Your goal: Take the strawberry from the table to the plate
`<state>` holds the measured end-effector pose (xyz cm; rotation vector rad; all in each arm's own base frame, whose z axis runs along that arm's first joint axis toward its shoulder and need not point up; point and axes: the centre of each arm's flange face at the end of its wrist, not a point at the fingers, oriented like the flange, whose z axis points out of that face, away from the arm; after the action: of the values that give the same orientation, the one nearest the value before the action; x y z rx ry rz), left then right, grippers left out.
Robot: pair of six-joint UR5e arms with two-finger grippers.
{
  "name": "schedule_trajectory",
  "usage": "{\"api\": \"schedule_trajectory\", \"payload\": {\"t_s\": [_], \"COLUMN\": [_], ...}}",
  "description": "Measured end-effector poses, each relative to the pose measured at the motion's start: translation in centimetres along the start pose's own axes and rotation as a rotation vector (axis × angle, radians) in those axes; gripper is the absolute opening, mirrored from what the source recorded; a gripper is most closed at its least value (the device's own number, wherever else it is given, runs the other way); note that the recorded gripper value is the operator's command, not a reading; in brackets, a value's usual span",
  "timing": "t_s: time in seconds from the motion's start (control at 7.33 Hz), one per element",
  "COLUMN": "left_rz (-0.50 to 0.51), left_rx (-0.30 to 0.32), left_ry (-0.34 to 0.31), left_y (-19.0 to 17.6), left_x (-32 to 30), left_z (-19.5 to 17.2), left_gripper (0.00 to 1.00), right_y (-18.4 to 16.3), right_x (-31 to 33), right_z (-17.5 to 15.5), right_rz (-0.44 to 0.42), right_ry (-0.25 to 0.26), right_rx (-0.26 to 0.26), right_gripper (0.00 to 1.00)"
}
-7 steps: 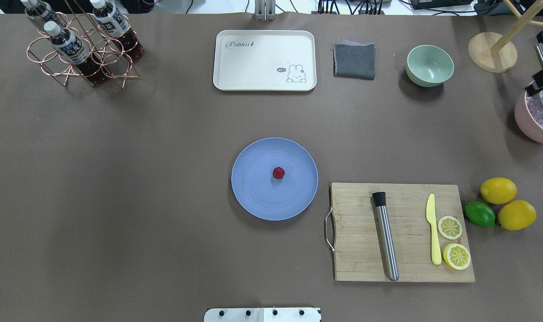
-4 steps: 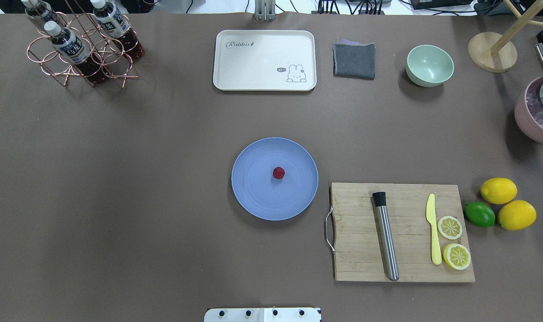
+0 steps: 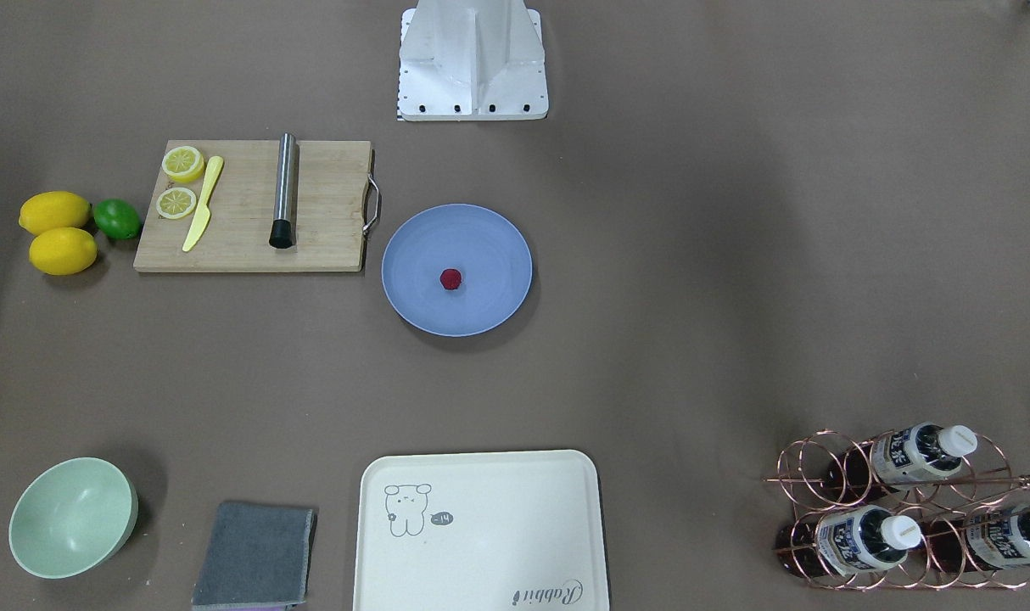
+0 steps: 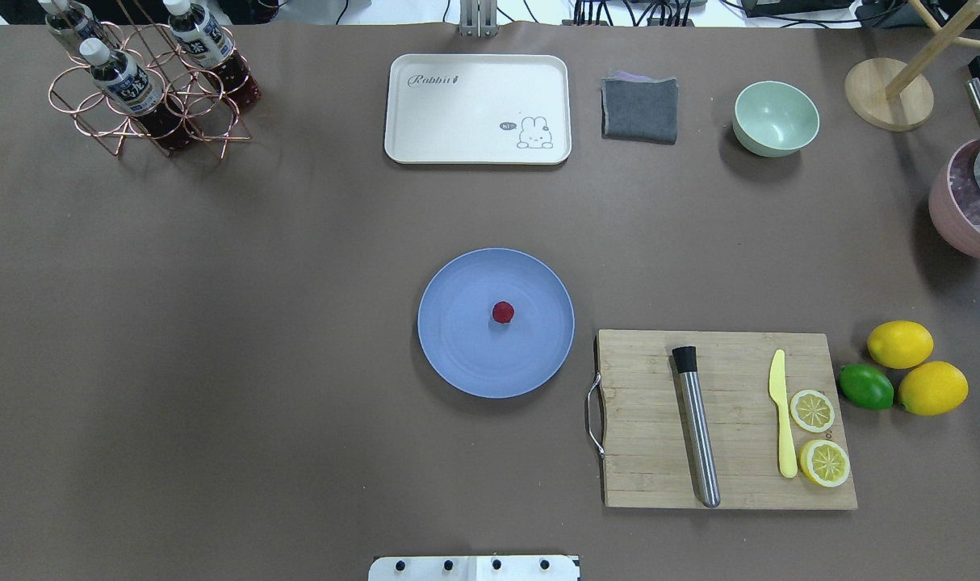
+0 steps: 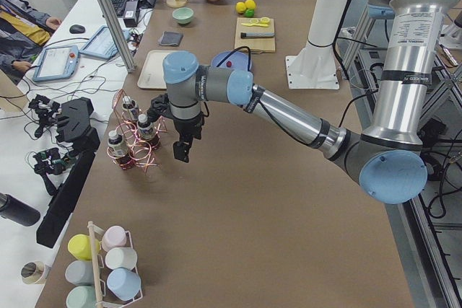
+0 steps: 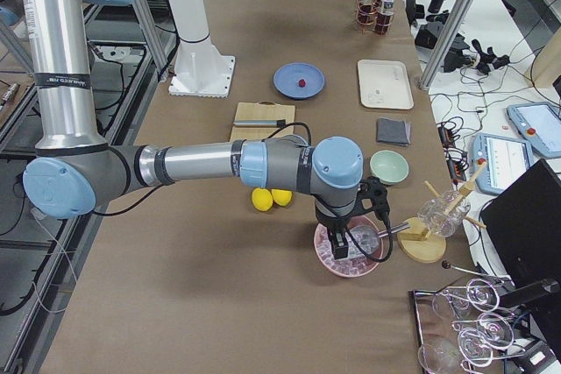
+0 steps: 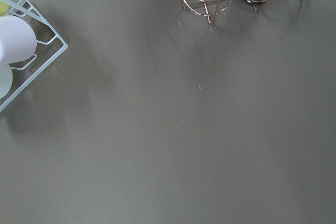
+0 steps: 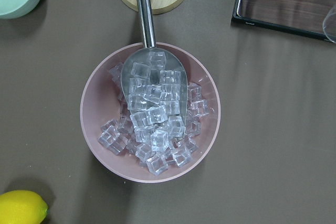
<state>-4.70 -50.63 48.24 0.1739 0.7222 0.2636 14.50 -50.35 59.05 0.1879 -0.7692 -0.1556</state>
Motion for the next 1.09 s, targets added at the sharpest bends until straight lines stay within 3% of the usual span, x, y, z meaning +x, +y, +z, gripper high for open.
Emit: {"api": "schedule_trajectory", "payload": {"t_s": [0.41, 1.09], "left_rz": [0.005, 0.036], "left_rx": [0.040, 0.102], "left_ry": [0.067, 0.056], "left_y": [1.4, 2.3], "left_x": [-1.8, -3.0], "left_z": [1.7, 1.5], "left_gripper": [0.97, 0.97], "right_y": [-1.3, -1.1], "right_x": [-1.2, -1.5], "right_z": [0.2, 0.3], "right_rz": [-0.022, -0.027], "right_ry": [0.009, 0.016], "right_rx": [-0.009, -0.011], "right_gripper": [1.00, 1.00]}}
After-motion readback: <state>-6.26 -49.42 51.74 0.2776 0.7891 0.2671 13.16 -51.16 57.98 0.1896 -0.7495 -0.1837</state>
